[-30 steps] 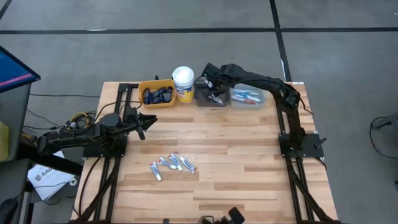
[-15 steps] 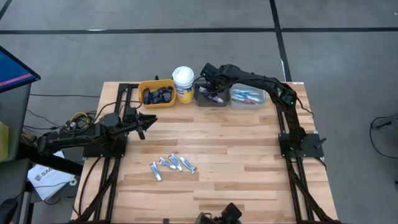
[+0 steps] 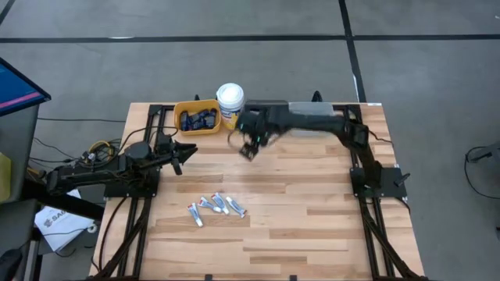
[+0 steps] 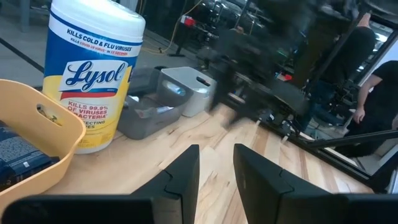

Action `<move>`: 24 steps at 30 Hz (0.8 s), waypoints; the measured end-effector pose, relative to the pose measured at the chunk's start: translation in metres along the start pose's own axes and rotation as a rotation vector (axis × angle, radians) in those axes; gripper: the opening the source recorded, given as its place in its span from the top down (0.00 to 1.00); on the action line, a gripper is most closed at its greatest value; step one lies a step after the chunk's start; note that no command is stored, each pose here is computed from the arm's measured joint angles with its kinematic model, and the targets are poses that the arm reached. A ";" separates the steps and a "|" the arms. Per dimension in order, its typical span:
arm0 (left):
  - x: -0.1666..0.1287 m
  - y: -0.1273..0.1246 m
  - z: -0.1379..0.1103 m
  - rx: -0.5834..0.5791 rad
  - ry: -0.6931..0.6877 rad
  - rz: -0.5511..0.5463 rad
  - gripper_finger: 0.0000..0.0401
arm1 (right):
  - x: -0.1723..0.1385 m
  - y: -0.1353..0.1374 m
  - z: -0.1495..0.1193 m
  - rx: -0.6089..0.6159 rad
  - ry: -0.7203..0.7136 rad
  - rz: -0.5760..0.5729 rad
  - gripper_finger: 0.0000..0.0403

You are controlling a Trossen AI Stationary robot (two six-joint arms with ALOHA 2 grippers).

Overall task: Pick & Place Travel size toiletries
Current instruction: Put the white toothpaste into the black bin

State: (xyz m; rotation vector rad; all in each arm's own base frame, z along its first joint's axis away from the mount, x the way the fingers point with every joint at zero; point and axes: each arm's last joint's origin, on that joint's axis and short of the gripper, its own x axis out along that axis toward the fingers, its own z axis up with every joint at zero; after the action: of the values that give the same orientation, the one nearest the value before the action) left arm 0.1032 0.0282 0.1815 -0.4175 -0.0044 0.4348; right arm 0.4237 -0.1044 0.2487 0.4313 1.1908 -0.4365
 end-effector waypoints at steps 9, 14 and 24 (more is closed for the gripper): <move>0.000 0.000 0.001 -0.002 -0.007 0.000 0.76 | -0.009 0.111 -0.041 -0.122 -0.108 0.127 0.43; 0.000 0.000 0.001 -0.002 -0.007 0.000 0.76 | -0.002 0.140 -0.048 -0.072 -0.171 0.195 0.39; 0.001 0.000 0.000 0.000 0.001 -0.001 0.76 | 0.046 0.159 -0.061 -0.049 -0.116 0.162 0.41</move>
State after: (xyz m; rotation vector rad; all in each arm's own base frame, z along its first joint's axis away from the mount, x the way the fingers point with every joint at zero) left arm 0.1046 0.0284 0.1818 -0.4180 -0.0037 0.4334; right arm 0.4758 0.0570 0.2008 0.4505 1.0438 -0.2876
